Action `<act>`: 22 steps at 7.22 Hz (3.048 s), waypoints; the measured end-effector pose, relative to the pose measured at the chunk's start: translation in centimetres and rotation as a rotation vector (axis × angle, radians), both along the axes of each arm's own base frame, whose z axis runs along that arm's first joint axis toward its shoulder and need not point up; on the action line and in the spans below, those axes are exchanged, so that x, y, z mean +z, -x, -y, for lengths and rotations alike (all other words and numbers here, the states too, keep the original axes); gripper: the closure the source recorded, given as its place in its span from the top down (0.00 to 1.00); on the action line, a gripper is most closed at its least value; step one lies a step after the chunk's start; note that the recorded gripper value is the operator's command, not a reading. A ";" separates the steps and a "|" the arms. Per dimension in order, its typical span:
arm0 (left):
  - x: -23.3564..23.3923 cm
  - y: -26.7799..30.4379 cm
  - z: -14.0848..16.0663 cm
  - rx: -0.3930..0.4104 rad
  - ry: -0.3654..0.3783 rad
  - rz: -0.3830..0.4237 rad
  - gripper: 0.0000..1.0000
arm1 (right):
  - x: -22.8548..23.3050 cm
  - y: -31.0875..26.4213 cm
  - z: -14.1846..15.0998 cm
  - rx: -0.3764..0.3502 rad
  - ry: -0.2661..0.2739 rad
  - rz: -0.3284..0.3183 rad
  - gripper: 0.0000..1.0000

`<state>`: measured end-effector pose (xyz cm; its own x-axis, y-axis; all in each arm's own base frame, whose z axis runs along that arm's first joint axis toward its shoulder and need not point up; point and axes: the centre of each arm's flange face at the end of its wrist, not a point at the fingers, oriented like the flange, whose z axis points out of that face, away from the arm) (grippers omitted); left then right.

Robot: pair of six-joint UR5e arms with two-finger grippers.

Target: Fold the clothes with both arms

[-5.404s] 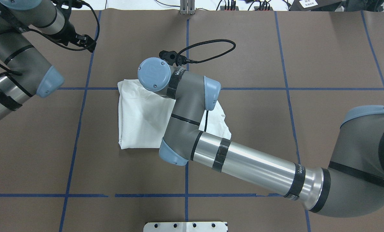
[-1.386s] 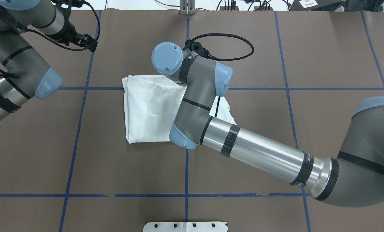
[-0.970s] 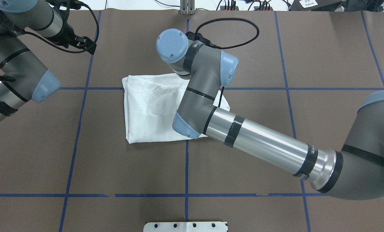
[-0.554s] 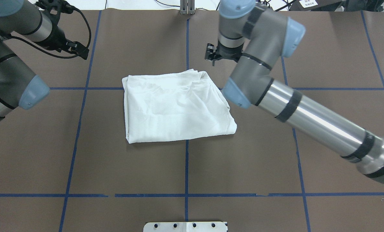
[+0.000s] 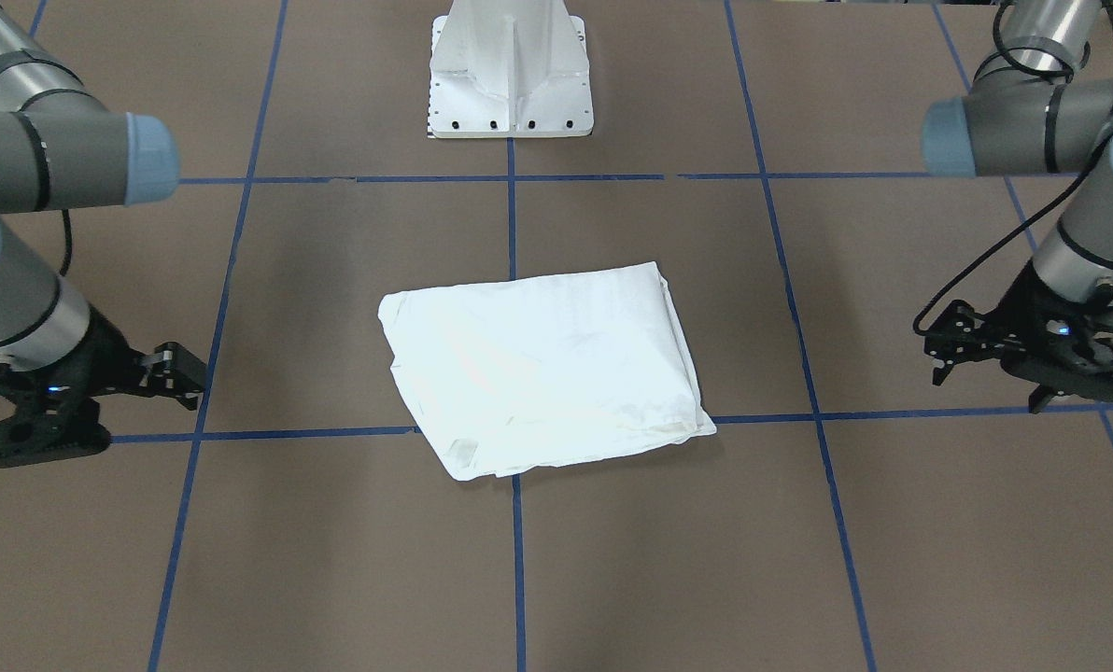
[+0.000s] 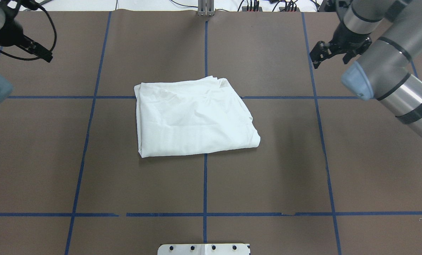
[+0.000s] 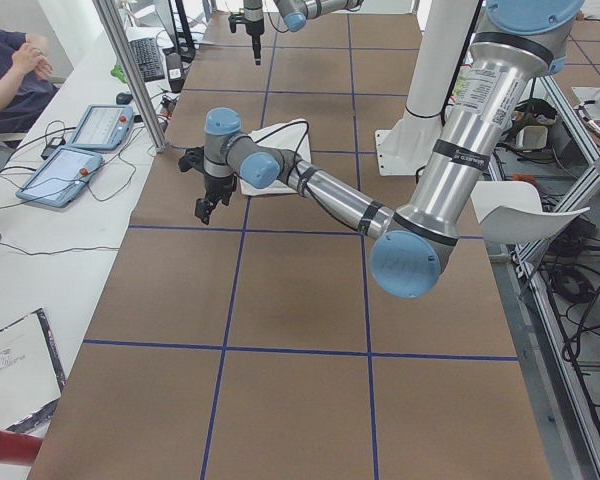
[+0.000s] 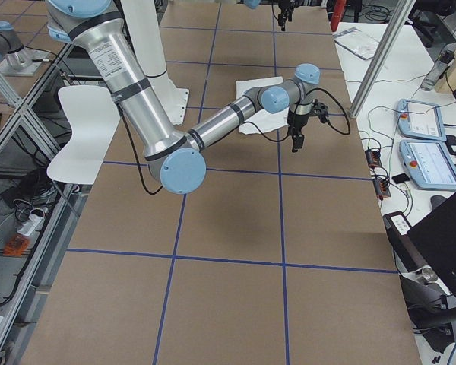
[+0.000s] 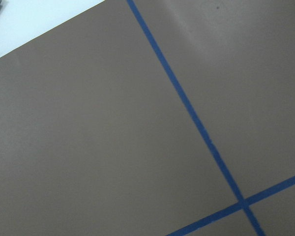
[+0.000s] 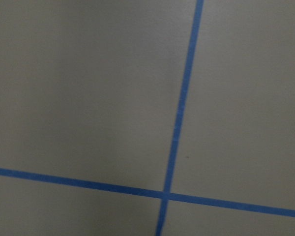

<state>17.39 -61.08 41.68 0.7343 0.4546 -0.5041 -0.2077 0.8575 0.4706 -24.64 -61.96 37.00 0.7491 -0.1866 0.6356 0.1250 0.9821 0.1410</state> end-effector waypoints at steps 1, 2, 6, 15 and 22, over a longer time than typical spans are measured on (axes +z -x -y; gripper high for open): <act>3.1 3.9 -0.6 0.032 0.003 0.011 1.00 | 3.8 -4.6 -0.4 -0.062 -0.030 -0.027 1.00; 6.6 7.5 -1.8 0.054 0.022 0.013 1.00 | 8.1 -9.5 -1.2 -0.120 -0.053 -0.034 1.00; 19.6 14.3 -7.8 0.032 0.207 0.014 1.00 | 22.3 -25.6 -9.2 -0.128 0.008 -0.006 1.00; 20.8 23.8 -13.5 -0.122 0.251 -0.125 1.00 | 27.1 -30.1 -18.0 0.019 0.063 -0.002 1.00; 21.6 24.0 -14.3 -0.137 0.266 -0.084 1.00 | 26.8 -30.2 -18.0 0.025 0.060 -0.004 1.00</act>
